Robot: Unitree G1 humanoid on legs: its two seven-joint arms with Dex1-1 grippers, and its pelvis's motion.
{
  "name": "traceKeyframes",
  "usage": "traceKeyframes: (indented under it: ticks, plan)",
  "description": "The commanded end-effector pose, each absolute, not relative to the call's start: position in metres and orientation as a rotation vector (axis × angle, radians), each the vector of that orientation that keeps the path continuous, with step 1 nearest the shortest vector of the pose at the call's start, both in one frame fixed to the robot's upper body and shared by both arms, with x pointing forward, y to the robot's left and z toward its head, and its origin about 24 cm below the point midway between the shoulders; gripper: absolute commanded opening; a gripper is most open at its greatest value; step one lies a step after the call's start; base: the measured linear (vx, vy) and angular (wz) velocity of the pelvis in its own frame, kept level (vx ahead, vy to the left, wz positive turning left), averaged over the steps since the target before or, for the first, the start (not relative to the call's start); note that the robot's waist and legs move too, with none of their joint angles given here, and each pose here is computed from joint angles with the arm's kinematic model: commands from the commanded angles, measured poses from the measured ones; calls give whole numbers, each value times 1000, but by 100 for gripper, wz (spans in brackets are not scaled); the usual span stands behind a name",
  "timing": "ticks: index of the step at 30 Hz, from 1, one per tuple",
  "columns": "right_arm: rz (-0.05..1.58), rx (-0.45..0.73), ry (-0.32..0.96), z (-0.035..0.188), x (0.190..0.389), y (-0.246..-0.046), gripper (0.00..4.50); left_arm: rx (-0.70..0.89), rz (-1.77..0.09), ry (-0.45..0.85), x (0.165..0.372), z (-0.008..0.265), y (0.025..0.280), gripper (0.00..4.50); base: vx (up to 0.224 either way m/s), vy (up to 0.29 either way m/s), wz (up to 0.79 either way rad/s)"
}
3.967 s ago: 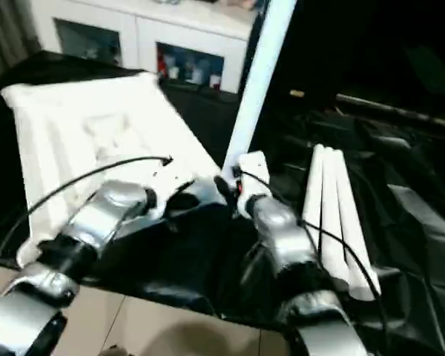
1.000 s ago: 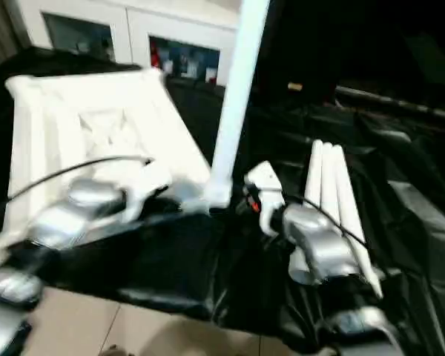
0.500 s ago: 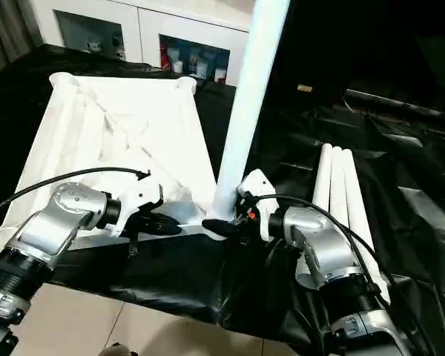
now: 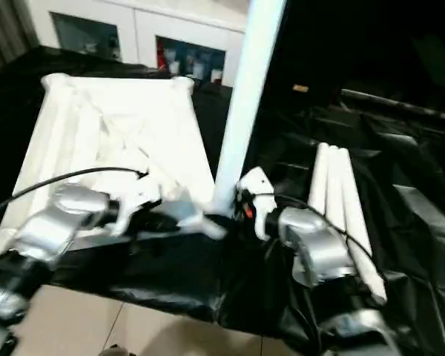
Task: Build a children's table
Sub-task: Rotate leg to tighten
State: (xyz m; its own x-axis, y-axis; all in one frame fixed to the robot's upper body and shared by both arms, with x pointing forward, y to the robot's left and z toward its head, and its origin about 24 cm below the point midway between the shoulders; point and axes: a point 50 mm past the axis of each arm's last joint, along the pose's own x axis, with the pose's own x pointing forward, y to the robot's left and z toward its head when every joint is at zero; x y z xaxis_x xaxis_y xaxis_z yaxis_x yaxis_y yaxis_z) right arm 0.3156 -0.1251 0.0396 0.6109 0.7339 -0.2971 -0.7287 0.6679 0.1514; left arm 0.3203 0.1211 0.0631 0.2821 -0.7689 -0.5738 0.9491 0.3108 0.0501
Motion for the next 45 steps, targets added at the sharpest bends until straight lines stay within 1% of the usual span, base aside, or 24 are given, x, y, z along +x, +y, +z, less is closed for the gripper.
traceKeyframes:
  ticks: [1, 2, 4, 5, 6, 7, 9, 11, 13, 16, 17, 19, 20, 23, 27, 29, 35, 36, 39, 40, 42, 43, 44, 45]
  plan:
    - [578, 51, 453, 17, 324, -123, 274, 380, -1008, 465, 339, 62, 94, 0, 0, 0, 0]
    - [514, 69, 464, 15, 326, -121, 273, 370, -959, 472, 343, 62, 89, 0, 0, 0, 0]
    - [460, 87, 479, 12, 328, -118, 273, 363, -924, 472, 346, 62, 84, 0, -27, -2, 1]
    - [396, 103, 491, 10, 332, -113, 273, 366, -895, 464, 349, 63, 76, 0, 0, 0, 0]
    - [396, 103, 491, 10, 332, -113, 273, 366, -895, 464, 349, 63, 76, 0, 0, 0, 0]
    - [350, 118, 495, 10, 335, -104, 272, 365, -886, 452, 351, 65, 67, 0, 0, 0, 0]
    - [339, 115, 482, 13, 338, -98, 272, 363, -889, 449, 351, 66, 61, 0, 0, 0, 0]
    - [389, 108, 426, 21, 341, -87, 272, 364, -910, 444, 350, 67, 57, 0, 0, 0, 0]
    - [440, 117, 386, 27, 342, -83, 342, 372, -930, 442, 350, 66, 57, 0, 0, 0, 0]
    - [515, 116, 338, 34, 341, -85, 352, 373, -960, 450, 347, 64, 64, 0, 0, 0, 0]
    - [515, 116, 338, 34, 341, -85, 364, 373, -960, 450, 347, 64, 64, 0, 0, 0, 0]
    - [606, 79, 319, 39, 339, -93, 387, 385, -998, 450, 344, 63, 75, 0, 0, 0, 0]
    - [636, 66, 314, 40, 338, -96, 387, 386, -1015, 451, 343, 62, 78, 0, 0, 0, 0]
    - [798, -12, 302, 45, 329, -117, 387, 394, -1113, 435, 335, 63, 96, 0, 0, 0, 0]
    - [845, -36, 300, 49, 324, -132, 387, 383, -1269, 408, 320, 66, 105, 0, 0, 0, 0]
    - [879, -49, 304, 49, 320, -138, 387, 371, -1304, 423, 316, 67, 109, 0, 0, 0, 0]
    - [986, -47, 335, 49, 309, -144, 387, 386, -1322, 425, 312, 68, 118, 0, 0, 0, 0]
    - [993, -48, 338, 49, 308, -144, 370, 386, -1324, 424, 311, 68, 118, 0, 0, 0, 0]
    - [998, -52, 339, 48, 309, -142, 360, 382, -1333, 425, 310, 69, 119, 0, 0, 0, 0]
    - [996, -48, 336, 48, 309, -142, 342, 379, -1333, 426, 310, 70, 120, 0, 0, 0, 0]
    - [999, -42, 333, 49, 309, -141, 323, 380, -1333, 426, 309, 70, 120, 0, 0, 0, 0]
    - [1000, -36, 329, 50, 310, -140, 323, 378, -1332, 426, 310, 70, 120, 0, 0, 0, 0]
    - [1003, -25, 325, 50, 310, -139, 306, 374, -1332, 425, 310, 71, 121, 0, 0, 0, 0]
    - [1009, -20, 324, 51, 310, -138, 299, 374, -1332, 425, 309, 71, 121, 0, 0, 0, 0]
